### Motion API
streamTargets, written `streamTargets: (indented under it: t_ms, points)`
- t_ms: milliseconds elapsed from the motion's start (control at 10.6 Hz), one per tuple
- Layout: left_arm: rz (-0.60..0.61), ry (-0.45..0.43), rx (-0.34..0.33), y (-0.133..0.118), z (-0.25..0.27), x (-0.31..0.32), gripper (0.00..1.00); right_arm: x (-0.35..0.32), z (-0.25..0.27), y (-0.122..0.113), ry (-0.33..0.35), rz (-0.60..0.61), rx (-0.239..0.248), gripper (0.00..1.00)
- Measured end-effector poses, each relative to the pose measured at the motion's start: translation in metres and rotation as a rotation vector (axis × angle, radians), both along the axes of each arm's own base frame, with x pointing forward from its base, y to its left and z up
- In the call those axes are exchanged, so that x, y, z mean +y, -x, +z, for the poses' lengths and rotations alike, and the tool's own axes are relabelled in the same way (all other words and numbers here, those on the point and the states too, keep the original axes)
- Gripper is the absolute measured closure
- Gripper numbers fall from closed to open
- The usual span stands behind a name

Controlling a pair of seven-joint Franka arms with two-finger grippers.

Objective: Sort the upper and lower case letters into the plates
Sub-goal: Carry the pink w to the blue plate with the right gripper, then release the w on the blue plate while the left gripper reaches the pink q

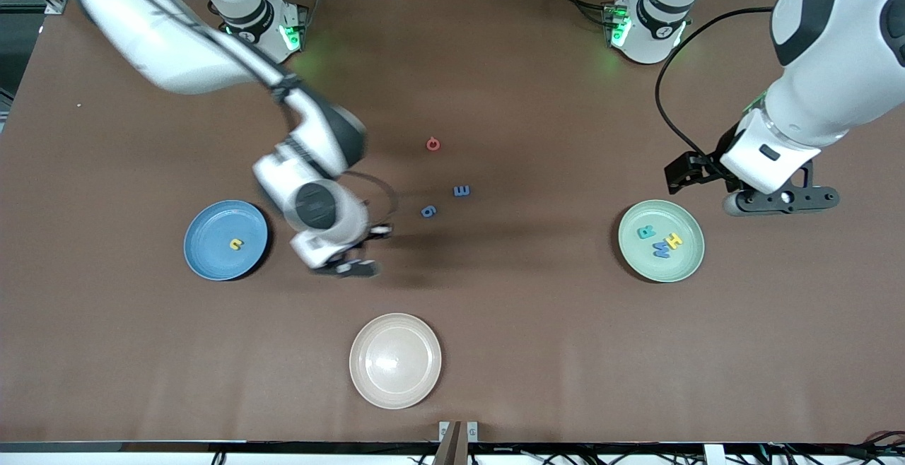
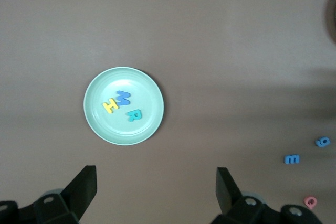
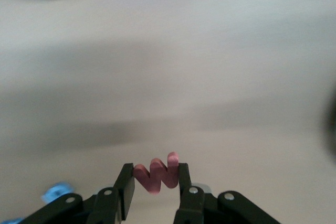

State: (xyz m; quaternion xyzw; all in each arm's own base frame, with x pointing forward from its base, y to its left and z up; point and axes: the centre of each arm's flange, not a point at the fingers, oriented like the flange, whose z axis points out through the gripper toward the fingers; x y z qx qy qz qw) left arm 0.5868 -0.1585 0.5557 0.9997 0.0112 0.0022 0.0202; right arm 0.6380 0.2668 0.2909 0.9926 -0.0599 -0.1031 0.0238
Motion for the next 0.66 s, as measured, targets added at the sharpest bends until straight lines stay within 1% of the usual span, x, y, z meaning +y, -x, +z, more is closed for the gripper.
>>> streamTargets:
  t_ms: [188,283,471,660]
  points:
    - [-0.02,0.007,0.014,0.013,-0.003,-0.041,0.0,-0.086,0.004,-0.016,0.058,-0.009,0.074,0.62]
    - [-0.041,0.011,0.026,0.024,-0.007,-0.07,0.0,-0.124,-0.001,-0.023,0.082,-0.001,0.093,0.62]
    - [-0.111,0.016,0.061,0.055,-0.022,-0.142,0.0,-0.179,-0.007,-0.031,0.122,0.0,0.107,0.62]
    - [-0.182,0.026,0.091,0.09,-0.045,-0.213,0.0,-0.215,-0.017,-0.034,0.149,-0.018,0.121,0.62]
